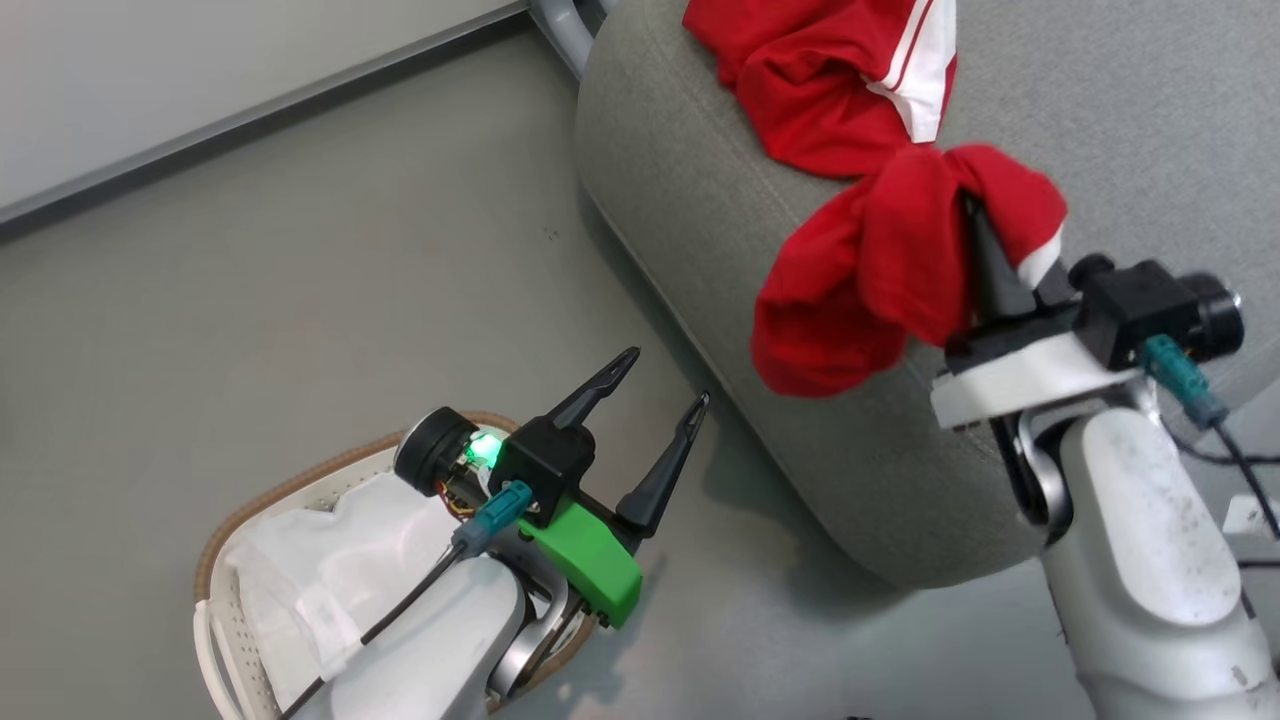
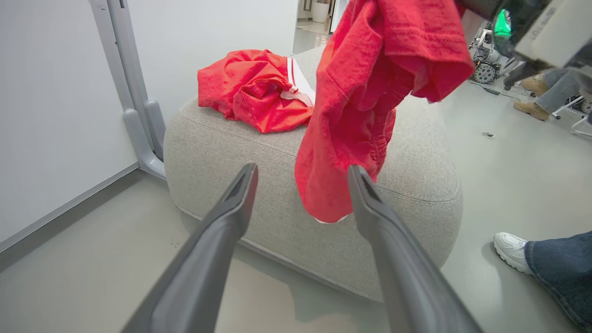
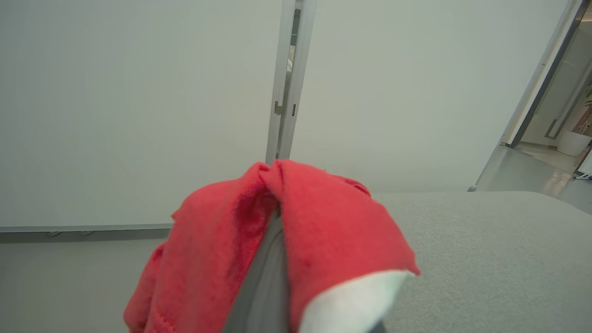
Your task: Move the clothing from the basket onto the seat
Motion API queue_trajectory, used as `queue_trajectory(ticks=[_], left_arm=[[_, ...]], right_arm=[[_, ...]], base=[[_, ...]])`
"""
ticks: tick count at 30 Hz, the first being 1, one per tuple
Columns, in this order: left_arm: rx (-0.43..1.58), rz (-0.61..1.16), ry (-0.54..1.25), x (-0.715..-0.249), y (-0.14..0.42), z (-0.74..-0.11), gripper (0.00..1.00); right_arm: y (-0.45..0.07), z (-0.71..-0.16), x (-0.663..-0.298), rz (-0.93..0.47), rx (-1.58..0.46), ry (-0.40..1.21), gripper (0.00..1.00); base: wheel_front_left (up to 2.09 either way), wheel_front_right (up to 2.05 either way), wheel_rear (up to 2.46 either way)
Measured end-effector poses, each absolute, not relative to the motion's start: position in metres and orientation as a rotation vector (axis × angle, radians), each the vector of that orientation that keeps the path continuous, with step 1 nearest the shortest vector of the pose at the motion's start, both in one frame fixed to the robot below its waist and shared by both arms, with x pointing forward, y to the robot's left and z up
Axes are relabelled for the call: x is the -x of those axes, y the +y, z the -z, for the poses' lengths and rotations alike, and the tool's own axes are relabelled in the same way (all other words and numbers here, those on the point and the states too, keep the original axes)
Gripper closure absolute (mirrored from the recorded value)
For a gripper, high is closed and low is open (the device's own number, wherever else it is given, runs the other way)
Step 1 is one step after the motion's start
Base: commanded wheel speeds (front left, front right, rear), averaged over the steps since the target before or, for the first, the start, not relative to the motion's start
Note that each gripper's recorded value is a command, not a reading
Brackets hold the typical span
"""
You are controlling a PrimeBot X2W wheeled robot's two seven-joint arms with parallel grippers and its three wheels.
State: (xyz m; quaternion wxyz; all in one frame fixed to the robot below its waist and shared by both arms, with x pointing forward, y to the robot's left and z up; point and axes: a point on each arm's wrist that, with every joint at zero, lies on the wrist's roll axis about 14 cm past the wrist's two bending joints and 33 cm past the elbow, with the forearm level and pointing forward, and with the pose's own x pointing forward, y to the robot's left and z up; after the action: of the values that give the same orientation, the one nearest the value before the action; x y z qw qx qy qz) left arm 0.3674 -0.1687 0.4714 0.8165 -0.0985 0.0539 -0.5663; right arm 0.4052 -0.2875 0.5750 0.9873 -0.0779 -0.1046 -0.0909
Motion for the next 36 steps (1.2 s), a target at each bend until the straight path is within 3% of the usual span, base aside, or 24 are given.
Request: queue_trajectory(ticks=[12, 15, 20, 22, 29, 33, 36], left_arm=[[0.213, 1.136, 0.114, -0.389, -0.146, -0.46, 0.0], [0.209, 1.107, 0.12, -0.395, -0.135, -0.453, 0.0], [0.213, 1.056, 0.114, -0.409, -0.119, -0.443, 0.0], [0.205, 1.046, 0.114, -0.413, -0.115, -0.439, 0.0], [0.199, 0.984, 0.164, -0.431, -0.096, -0.405, 0.0], [0.194, 0.951, 0.212, -0.436, -0.085, -0.382, 0.0], [0.189, 0.947, 0.24, -0.437, -0.081, -0.37, 0.0]], right_arm=[[-0.332, -0.68, -0.489, 0.179, 0.371, -0.395, 1.0], [-0.361, -0.713, -0.514, 0.244, 0.397, -0.422, 1.0], [-0.409, -0.718, -0.546, 0.364, 0.407, -0.348, 1.0], [-0.417, -0.707, -0.558, 0.381, 0.428, -0.306, 1.0], [-0.426, -0.575, -0.598, 0.39, 0.363, -0.066, 1.0], [-0.411, -0.478, -0.594, 0.364, 0.295, 0.119, 1.0], [-0.4, -0.439, -0.588, 0.35, 0.266, 0.189, 0.97]], base=[[0.0, 0.0, 0.0], [0.0, 0.0, 0.0], [0.0, 0.0, 0.0], [0.0, 0.0, 0.0], [0.0, 0.0, 0.0], [0.0, 0.0, 0.0], [0.0, 0.0, 0.0]])
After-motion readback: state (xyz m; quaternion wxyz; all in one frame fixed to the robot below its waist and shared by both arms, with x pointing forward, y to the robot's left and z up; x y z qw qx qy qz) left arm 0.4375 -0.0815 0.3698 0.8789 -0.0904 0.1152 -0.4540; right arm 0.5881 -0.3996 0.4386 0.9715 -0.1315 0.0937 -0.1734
